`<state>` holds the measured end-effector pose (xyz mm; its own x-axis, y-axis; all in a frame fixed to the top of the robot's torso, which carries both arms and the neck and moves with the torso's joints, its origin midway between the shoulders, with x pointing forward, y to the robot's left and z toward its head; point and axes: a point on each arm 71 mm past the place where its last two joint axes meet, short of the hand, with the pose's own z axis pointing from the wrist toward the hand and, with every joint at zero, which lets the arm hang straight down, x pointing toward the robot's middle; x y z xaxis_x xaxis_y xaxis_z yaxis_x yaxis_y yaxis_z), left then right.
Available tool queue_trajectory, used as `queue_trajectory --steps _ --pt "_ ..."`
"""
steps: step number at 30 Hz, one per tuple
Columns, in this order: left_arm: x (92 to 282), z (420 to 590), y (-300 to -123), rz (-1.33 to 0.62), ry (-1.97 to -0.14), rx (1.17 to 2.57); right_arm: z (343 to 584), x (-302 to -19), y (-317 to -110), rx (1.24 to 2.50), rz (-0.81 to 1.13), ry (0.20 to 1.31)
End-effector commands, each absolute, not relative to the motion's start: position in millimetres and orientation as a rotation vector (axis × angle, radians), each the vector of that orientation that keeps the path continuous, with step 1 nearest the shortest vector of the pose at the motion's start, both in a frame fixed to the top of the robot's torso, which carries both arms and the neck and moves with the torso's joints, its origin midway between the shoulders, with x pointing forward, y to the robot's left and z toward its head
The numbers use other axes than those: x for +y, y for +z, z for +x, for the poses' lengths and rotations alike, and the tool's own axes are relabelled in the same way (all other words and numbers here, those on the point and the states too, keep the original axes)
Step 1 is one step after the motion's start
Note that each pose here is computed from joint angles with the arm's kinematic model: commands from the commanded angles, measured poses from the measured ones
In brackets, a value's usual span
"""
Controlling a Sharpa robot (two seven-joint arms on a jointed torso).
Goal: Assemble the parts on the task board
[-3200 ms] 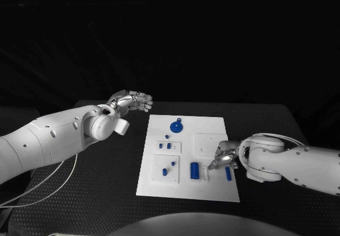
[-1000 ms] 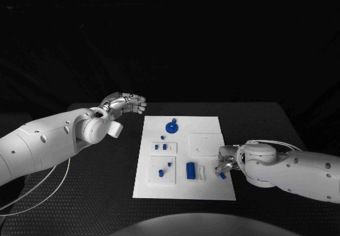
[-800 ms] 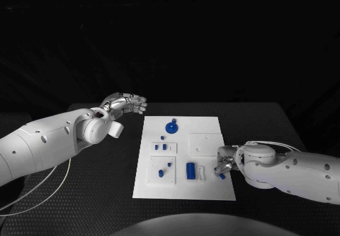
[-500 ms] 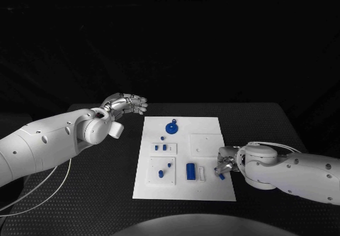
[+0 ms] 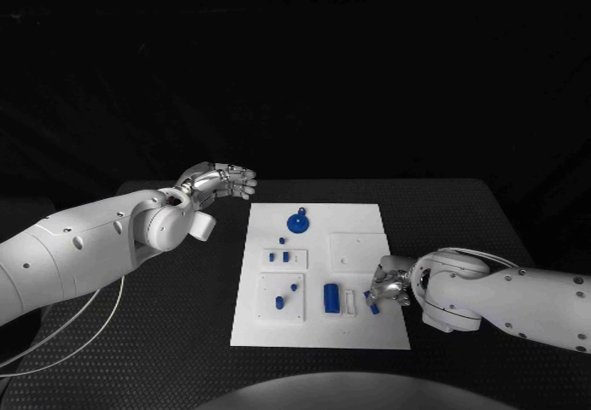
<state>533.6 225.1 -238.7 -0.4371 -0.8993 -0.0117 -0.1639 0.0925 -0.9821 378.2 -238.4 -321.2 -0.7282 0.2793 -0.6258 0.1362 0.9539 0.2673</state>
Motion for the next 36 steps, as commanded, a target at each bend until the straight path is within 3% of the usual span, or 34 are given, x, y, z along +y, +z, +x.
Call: queue_trajectory --steps 1,7,23,36 --pt "222.8 533.2 -237.8 -1.051 -1.421 1.706 377.4 -236.9 -321.7 2.393 0.420 0.321" --pt "223.9 533.1 -237.9 -1.052 -1.420 1.707 380.2 -236.9 -320.1 2.346 0.464 0.342" --pt "223.0 533.1 -237.9 -1.051 -1.423 1.709 379.4 -214.4 -326.2 2.439 0.458 0.387" --pt "222.8 532.7 -237.9 -1.051 -1.425 1.713 380.4 -212.9 -328.8 2.463 0.444 0.373"
